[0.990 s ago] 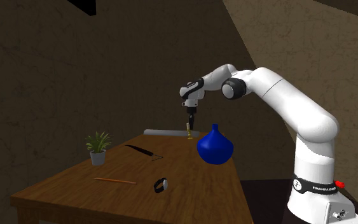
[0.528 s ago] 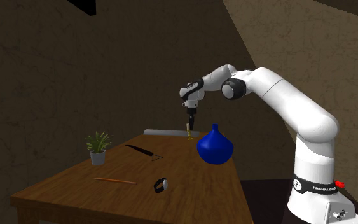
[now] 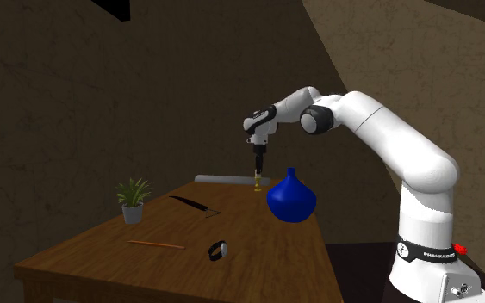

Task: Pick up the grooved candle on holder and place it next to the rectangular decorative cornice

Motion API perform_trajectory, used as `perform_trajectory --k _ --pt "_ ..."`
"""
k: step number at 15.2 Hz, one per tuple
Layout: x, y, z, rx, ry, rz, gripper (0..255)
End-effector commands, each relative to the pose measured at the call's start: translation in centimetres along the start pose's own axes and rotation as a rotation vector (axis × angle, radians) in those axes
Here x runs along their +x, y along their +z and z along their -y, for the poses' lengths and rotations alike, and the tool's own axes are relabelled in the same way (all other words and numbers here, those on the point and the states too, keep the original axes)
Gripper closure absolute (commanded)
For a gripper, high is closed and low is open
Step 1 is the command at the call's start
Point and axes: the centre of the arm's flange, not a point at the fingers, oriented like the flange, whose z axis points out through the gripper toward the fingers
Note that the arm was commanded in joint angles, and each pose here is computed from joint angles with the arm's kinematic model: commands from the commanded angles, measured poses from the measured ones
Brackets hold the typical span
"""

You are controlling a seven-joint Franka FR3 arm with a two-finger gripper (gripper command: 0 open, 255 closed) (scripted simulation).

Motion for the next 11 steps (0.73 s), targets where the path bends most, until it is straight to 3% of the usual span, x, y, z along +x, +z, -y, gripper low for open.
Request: perform_trajectory --k 1,3,11 --pt "0.0 -2.1 0.0 0.000 0.000 0.000 0" --pt "0.0 -4.4 0.0 0.000 0.000 0.000 0" --pt "0.0 -4.4 0.0 0.000 0.000 0.000 0"
